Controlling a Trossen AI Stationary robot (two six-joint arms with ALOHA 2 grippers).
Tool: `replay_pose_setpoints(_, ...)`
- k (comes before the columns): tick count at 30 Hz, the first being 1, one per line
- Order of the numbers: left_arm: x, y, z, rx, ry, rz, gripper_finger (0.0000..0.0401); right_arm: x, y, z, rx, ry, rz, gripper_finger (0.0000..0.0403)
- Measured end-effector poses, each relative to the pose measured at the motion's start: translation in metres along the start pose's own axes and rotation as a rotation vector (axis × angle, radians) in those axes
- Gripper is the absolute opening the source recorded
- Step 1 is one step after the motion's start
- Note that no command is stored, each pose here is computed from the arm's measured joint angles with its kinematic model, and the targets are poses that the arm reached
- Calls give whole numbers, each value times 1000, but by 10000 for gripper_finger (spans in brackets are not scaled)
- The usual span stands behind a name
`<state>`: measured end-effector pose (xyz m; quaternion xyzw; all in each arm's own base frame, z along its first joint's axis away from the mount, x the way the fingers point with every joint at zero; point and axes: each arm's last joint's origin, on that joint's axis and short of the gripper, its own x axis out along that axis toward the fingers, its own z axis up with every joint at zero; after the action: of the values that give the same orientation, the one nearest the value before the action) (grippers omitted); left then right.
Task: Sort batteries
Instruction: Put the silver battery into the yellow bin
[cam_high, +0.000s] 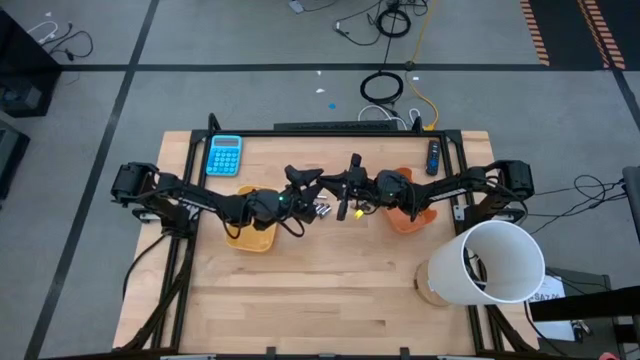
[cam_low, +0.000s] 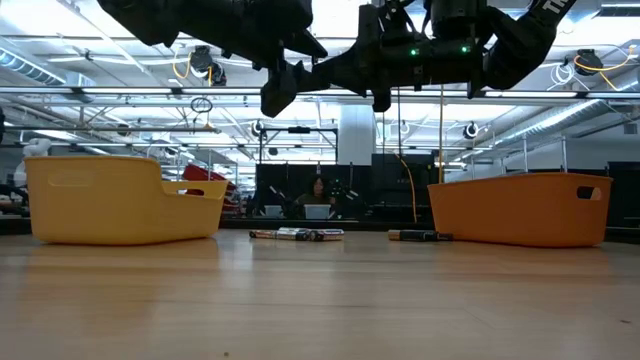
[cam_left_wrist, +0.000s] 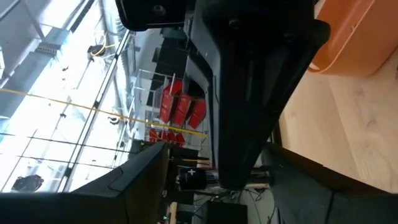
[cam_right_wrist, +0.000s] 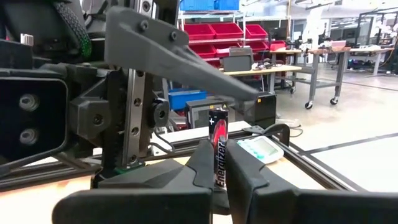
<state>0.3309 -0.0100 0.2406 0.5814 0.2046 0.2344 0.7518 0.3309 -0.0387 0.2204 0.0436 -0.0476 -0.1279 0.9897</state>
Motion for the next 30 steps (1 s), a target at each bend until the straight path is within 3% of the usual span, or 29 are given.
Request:
replay_pose_setpoints(8,3,2,-1,3,16,1,212,0,0,1,0,-4,1,4)
replay_pose_setpoints(24,4,4,-5,46,89,21,235,0,3,1,-2,-3,12,4)
replay_pose_setpoints(30,4,3,-5,47,95,20,174,0,2,1,-2,-7,8,4)
